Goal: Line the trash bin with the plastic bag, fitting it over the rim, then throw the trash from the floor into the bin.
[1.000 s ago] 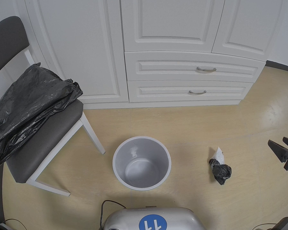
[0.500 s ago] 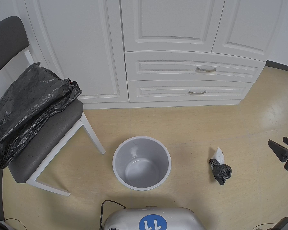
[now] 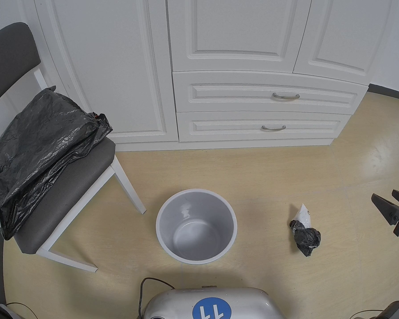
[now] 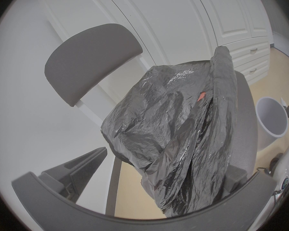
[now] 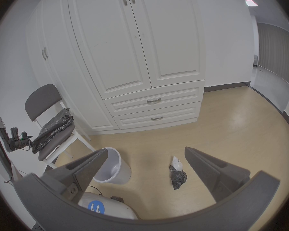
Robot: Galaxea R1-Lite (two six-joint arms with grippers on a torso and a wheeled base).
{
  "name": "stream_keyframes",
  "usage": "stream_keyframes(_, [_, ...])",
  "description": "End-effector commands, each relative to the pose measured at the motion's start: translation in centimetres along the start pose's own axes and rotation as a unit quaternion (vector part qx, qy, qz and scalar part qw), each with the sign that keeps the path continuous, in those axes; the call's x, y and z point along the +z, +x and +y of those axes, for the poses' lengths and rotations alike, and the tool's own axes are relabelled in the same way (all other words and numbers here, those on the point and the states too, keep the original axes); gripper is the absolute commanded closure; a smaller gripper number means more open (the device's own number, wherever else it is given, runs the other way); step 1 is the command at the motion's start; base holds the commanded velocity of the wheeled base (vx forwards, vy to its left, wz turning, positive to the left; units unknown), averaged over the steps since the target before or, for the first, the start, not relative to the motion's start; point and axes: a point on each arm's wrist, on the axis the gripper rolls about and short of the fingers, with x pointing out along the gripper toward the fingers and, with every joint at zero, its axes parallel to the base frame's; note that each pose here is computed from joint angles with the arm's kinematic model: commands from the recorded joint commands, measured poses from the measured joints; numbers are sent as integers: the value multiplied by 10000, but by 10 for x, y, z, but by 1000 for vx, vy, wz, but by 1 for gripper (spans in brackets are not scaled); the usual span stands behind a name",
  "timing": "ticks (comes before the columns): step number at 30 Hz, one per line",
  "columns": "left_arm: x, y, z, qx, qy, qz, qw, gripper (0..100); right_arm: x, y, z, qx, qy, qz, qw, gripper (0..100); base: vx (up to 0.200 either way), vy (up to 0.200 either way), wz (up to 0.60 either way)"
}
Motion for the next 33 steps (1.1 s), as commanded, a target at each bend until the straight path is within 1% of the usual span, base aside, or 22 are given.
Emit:
stream_keyframes(1, [-3,1,-1,42,14,110,9999,0,1,0,0,7,-2,-9,10000,0,0,0,0])
stream_keyframes(9, [-4,1,-3,59,34,158,9999,0,1,0,0,7,-2,-9,10000,0,0,0,0])
stream_keyframes(10, [-3,1,-3,56,37,148,9999,100,0,0,0,19,-11,8,10000,0,0,0,0])
stream_keyframes(14, [-2,1,-3,51,51,97,9999,100,-1,1,0,14,-10,39,10000,0,0,0,0])
stream_keyframes(19, [5,-5,-8,-7,88,-86,9999,100,-1,0,0,38,-105,34,9999,0,0,0,0])
stream_keyframes(23, [11,-12,-16,-115,109,-262,9995,100,-3,1,3,176,-171,86,9997,0,0,0,0])
stream_keyframes(24, [13,-17,-19,-154,130,-347,9992,100,-3,0,5,275,-188,94,9994,0,0,0,0])
stream_keyframes(27, [19,-28,-26,-246,154,-572,9979,100,-1,-2,7,386,-216,17,9990,0,0,0,0])
stream_keyframes(29, [29,-39,-32,-335,26,-894,9954,100,1,-7,8,419,-217,-102,9988,0,0,0,0])
stream_keyframes(30, [29,-39,-32,-335,26,-894,9954,100,1,-7,8,419,-217,-102,9988,0,0,0,0])
stream_keyframes(31, [43,-50,-37,-502,-302,-1302,9898,100,3,-12,8,441,-238,-247,9984,0,0,0,0])
stream_keyframes(33, [59,-55,-39,-699,-489,-1619,9831,100,5,-17,8,456,-291,-363,9979,0,0,0,0])
